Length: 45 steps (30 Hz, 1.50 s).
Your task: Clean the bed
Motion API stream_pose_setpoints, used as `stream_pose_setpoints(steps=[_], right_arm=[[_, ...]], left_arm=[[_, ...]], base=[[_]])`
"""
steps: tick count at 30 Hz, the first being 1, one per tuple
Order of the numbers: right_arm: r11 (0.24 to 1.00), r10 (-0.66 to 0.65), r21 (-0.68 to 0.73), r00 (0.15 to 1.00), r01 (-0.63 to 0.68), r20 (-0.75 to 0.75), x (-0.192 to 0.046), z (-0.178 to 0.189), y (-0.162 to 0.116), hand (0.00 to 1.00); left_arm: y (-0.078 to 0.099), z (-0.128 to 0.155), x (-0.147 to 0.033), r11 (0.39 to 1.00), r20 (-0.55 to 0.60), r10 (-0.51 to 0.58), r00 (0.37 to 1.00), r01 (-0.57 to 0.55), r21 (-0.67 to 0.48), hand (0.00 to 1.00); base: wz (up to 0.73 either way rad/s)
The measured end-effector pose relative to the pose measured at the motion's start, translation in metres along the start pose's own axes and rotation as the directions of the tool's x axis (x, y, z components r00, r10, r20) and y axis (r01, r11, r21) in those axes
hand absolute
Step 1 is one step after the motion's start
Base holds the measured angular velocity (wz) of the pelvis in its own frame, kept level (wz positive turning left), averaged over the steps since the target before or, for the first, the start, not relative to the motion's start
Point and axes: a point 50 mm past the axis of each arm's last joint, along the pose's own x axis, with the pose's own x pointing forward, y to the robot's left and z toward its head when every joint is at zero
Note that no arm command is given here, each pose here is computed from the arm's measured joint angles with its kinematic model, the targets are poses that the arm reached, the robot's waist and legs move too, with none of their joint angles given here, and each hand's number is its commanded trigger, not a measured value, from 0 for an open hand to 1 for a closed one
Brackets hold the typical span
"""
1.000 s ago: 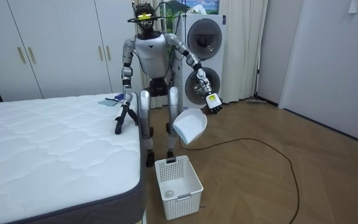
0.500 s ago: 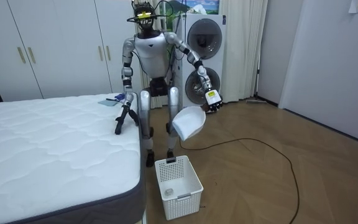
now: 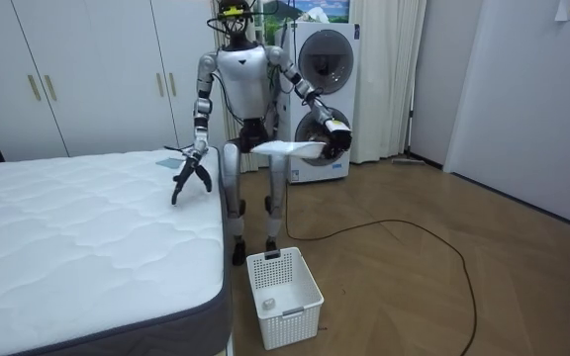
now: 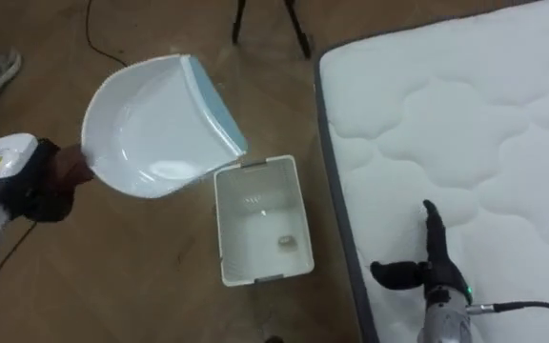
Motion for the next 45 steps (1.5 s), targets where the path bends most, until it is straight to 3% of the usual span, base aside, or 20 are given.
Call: stream_pose_setpoints(steps=[4, 9, 12, 17, 23, 28, 32, 38, 41, 43, 45], right_arm=[[0.999, -0.027, 0.028, 0.999, 0.028, -0.035, -0.011, -0.013, -0.009, 0.0], [0.997, 0.002, 0.078, 1.0, -0.001, -0.018, -0.014, -0.005, -0.002, 0.0], [0.995, -0.012, 0.096, 1.0, 0.014, -0.023, -0.014, -0.005, -0.003, 0.0], [0.994, 0.025, 0.106, 0.999, -0.03, 0.047, -0.009, 0.013, 0.005, 0.0], [0.991, 0.12, 0.042, 0.988, -0.125, 0.097, -0.01, 0.021, 0.015, 0.0], [0.983, 0.182, 0.029, 0.982, -0.184, 0.051, -0.015, 0.012, 0.02, 0.0], [0.979, 0.202, 0.015, 0.977, -0.203, 0.065, -0.013, 0.015, 0.019, 0.0], [0.955, 0.293, -0.079, 0.949, -0.285, 0.118, -0.018, 0.024, 0.03, 0.0], [0.942, 0.329, -0.101, 0.937, -0.319, 0.112, -0.02, 0.022, 0.032, 0.0], [0.941, 0.332, -0.115, 0.937, -0.32, 0.109, -0.021, 0.02, 0.032, 0.0], [0.942, 0.328, -0.111, 0.939, -0.317, 0.104, -0.022, 0.019, 0.031, 0.0]], left_arm=[[-0.011, 0.016, -0.014, 0.997, 0.04, 0.017, 0.999, -0.013, -0.077, 1.0], [-0.011, 0.013, -0.026, 0.977, -0.015, 0.094, 0.995, -0.095, -0.192, 1.0], [-0.018, 0.011, -0.033, 0.96, -0.045, 0.084, 0.995, -0.093, -0.263, 1.0], [-0.017, 0.009, -0.034, 0.918, -0.12, 0.127, 0.985, -0.163, -0.361, 1.0], [-0.023, 0.02, -0.03, 0.861, -0.132, 0.123, 0.984, -0.172, -0.479, 1.0], [-0.048, 0.043, -0.033, 0.815, -0.102, 0.052, 0.993, -0.101, -0.57, 1.0], [-0.07, 0.049, -0.045, 0.805, -0.092, -0.035, 0.995, -0.026, -0.592, 1.0], [-0.097, 0.031, -0.077, 0.805, -0.175, -0.158, 0.972, 0.024, -0.593, 1.0], [-0.099, 0.031, -0.08, 0.8, -0.174, -0.174, 0.969, 0.036, -0.599, 1.0], [-0.101, 0.033, -0.08, 0.796, -0.172, -0.176, 0.969, 0.038, -0.604, 0.04], [-0.101, 0.033, -0.08, 0.796, -0.166, -0.173, 0.971, 0.039, -0.604, 0.0]], base=[[-0.63], [-1.44], [-1.75], [-1.76], [-1.31], [-0.45], [-0.62], [-1.31], [-0.65], [-0.39], [-0.24]])
